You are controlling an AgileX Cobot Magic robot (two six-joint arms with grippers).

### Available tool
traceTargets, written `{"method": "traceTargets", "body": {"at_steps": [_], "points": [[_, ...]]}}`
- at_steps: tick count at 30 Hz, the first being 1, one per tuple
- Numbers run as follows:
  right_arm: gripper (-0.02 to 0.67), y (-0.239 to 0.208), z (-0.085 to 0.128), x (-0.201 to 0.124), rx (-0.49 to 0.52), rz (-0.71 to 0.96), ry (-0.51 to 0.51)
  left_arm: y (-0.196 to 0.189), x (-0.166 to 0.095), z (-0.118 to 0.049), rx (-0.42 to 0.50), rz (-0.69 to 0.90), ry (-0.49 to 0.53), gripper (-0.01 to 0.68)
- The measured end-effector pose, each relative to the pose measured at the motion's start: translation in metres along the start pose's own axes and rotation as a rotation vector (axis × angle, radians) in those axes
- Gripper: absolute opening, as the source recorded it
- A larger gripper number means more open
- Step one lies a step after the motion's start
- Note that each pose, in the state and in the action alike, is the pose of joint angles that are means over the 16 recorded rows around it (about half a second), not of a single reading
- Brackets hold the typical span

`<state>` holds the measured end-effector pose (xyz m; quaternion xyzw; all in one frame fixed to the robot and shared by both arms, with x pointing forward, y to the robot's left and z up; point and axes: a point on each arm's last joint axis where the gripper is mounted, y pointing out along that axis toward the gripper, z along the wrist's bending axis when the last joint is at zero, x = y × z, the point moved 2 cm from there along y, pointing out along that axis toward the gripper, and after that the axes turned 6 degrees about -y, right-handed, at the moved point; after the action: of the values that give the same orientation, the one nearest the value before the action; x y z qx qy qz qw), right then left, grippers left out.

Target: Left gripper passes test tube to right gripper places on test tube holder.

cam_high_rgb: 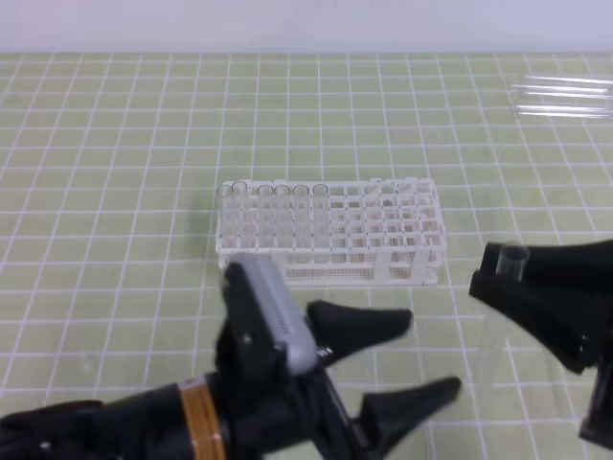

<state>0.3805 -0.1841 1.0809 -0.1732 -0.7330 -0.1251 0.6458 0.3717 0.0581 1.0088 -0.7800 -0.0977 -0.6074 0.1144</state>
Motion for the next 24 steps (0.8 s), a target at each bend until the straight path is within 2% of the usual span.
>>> {"method": "traceTargets", "body": {"at_steps": [4,11,18,20,24], "points": [[0.102,0.000,-0.008,0.007,-0.052,0.007,-0.049,-0.014,0.009,0.008,0.063,-0.006,0.028,0.444],[0.102,0.003,-0.021,0.019,-0.106,0.009,-0.106,-0.049,0.025,0.012,0.196,0.023,0.086,0.225],[0.102,0.011,-0.030,0.018,-0.078,0.015,-0.083,-0.093,0.031,0.004,0.306,0.037,0.131,0.026],[0.102,0.014,-0.032,0.016,-0.063,0.018,-0.069,-0.105,0.031,0.002,0.333,0.034,0.134,0.000],[0.102,0.020,-0.037,0.012,-0.031,0.021,-0.048,-0.129,0.029,-0.003,0.380,0.013,0.130,0.000]]}}
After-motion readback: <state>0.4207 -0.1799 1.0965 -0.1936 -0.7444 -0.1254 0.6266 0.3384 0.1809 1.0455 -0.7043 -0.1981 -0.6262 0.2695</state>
